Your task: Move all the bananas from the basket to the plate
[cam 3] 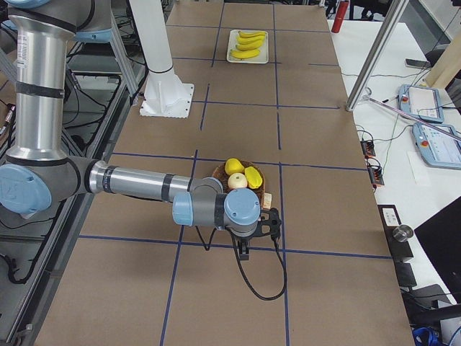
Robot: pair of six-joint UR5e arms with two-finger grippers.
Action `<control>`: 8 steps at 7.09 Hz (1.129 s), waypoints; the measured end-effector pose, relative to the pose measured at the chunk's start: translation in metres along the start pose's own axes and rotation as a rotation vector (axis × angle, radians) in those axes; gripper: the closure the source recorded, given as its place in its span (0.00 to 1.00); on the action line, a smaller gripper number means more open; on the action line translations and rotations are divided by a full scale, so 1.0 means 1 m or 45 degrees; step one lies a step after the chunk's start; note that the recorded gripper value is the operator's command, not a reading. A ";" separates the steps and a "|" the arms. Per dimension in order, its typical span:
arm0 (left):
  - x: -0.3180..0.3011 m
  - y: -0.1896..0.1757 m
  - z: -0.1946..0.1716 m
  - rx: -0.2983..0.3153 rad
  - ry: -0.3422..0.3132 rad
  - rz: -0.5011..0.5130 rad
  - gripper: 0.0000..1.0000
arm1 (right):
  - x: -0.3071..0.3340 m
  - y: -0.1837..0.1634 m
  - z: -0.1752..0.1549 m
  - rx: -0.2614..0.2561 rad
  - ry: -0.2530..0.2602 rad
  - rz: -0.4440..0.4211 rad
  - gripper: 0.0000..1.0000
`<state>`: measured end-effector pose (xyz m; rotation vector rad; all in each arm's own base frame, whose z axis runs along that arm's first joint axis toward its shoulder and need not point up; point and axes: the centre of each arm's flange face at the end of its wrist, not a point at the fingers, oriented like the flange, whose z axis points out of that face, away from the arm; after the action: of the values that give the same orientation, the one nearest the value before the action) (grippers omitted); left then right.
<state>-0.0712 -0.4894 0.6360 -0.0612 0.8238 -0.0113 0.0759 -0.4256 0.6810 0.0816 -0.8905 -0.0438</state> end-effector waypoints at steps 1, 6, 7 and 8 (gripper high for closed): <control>0.000 0.000 0.000 0.003 0.000 0.003 0.00 | 0.002 0.002 0.000 0.002 0.002 0.003 0.00; -0.007 -0.001 0.006 -0.001 0.002 -0.008 0.00 | 0.011 0.003 -0.026 0.034 0.001 0.106 0.00; -0.007 -0.001 0.006 -0.001 0.002 -0.008 0.00 | 0.003 -0.003 -0.034 0.009 -0.002 0.144 0.00; -0.007 -0.001 0.007 -0.002 0.002 -0.008 0.00 | -0.001 -0.006 -0.039 -0.009 0.001 0.168 0.00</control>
<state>-0.0710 -0.4901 0.6456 -0.0650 0.8251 -0.0167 0.1058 -0.4296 0.6547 0.0159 -0.8934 0.0762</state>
